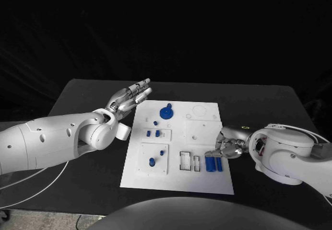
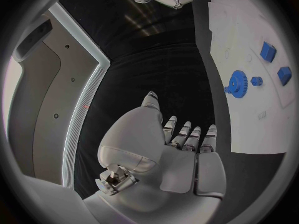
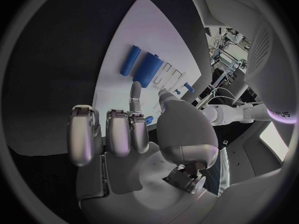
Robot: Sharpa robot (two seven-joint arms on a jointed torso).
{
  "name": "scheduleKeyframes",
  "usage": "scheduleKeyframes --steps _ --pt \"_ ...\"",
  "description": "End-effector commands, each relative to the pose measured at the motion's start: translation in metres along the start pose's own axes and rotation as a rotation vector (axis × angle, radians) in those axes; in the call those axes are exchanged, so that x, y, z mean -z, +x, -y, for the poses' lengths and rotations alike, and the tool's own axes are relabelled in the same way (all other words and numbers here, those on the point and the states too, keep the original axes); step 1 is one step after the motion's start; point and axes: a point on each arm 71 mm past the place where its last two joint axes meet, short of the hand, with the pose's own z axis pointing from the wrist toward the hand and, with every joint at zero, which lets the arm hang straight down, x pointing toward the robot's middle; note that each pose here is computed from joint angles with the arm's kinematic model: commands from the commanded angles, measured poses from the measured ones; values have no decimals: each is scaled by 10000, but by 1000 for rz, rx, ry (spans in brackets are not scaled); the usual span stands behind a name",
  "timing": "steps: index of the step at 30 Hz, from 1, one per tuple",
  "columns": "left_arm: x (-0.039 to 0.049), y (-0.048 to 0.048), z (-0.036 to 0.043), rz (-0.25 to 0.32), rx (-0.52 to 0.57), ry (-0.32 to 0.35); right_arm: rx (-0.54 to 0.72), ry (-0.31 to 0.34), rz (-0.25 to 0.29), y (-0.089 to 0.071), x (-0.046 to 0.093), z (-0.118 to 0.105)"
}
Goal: Assemble the parts on the task board
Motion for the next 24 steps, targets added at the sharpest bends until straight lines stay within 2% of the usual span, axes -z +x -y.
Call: scheduleKeyframes --steps 1,12,24 --pt "-3 23 6 -20 15 4 32 34 -30 38 -5 13" --pt "-6 24 2 -24 17 1 57 42 -37 72 -10 -11" --pt "-1 14 -4 -24 18 -3 43 22 -20 132 -23 -65"
